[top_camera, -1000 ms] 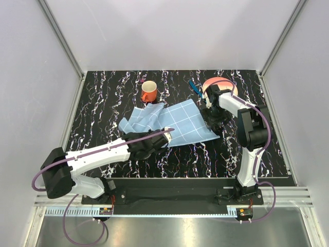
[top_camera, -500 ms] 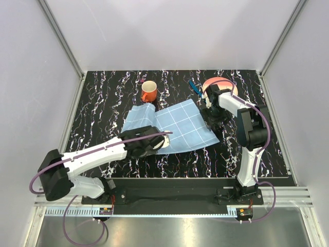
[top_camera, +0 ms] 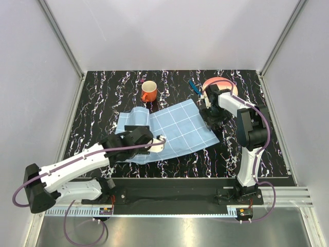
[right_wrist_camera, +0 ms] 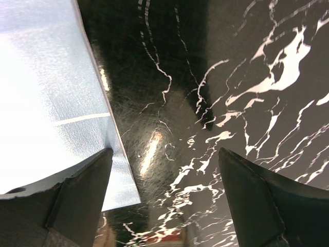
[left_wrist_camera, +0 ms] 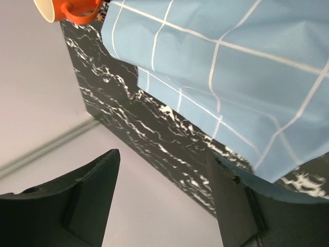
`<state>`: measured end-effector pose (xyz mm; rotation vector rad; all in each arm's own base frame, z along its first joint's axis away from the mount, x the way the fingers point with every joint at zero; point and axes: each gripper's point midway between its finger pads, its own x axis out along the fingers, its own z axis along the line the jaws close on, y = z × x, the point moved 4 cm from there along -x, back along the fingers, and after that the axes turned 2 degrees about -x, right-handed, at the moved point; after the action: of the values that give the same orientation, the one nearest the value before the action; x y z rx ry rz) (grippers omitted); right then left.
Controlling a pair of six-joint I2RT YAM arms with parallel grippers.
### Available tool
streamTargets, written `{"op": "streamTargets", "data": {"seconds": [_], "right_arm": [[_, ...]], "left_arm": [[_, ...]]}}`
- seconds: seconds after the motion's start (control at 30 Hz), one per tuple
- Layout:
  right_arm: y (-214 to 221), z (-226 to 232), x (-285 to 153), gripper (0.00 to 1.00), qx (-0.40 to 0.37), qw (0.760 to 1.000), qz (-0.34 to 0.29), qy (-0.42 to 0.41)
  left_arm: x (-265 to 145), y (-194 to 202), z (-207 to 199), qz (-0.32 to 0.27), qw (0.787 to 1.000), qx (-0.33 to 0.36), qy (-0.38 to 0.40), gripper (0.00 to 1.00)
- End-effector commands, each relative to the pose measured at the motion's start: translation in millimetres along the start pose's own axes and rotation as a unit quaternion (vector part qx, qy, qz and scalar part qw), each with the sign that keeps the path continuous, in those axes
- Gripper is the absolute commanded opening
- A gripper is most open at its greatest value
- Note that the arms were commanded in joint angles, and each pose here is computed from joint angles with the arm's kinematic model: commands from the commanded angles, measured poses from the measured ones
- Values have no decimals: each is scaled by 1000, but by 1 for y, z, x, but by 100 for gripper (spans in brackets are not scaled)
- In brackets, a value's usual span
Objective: Set the dinner table for one person
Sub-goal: Flatten out the napkin at the center of the board.
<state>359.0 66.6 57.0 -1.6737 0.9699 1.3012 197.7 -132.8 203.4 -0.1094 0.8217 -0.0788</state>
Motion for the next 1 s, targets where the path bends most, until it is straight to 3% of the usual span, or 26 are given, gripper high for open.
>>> {"op": "streamTargets", "data": {"seconds": [0.0,0.17,0.3,0.43,0.67,0.97], "right_arm": [[-10,-3,-2,92,-48,998,-25,28],[-41,-9,-41,92,-123,985,-108,48],[-63,-9,-66,93,-181,966,-168,69],[-81,-10,-72,94,-217,954,-194,73],[-84,16,-60,95,-238,950,-204,10],[-73,58,-50,95,-258,941,-209,-70]], "left_arm": [[7,-3,4,-18,997,66,-20,72],[29,-31,17,-51,998,-2,-31,72],[56,-51,26,-49,997,-2,-56,71],[83,-64,18,-29,999,29,-15,70],[105,-42,-16,86,988,94,89,58],[92,-13,-42,194,950,117,214,57]]}}
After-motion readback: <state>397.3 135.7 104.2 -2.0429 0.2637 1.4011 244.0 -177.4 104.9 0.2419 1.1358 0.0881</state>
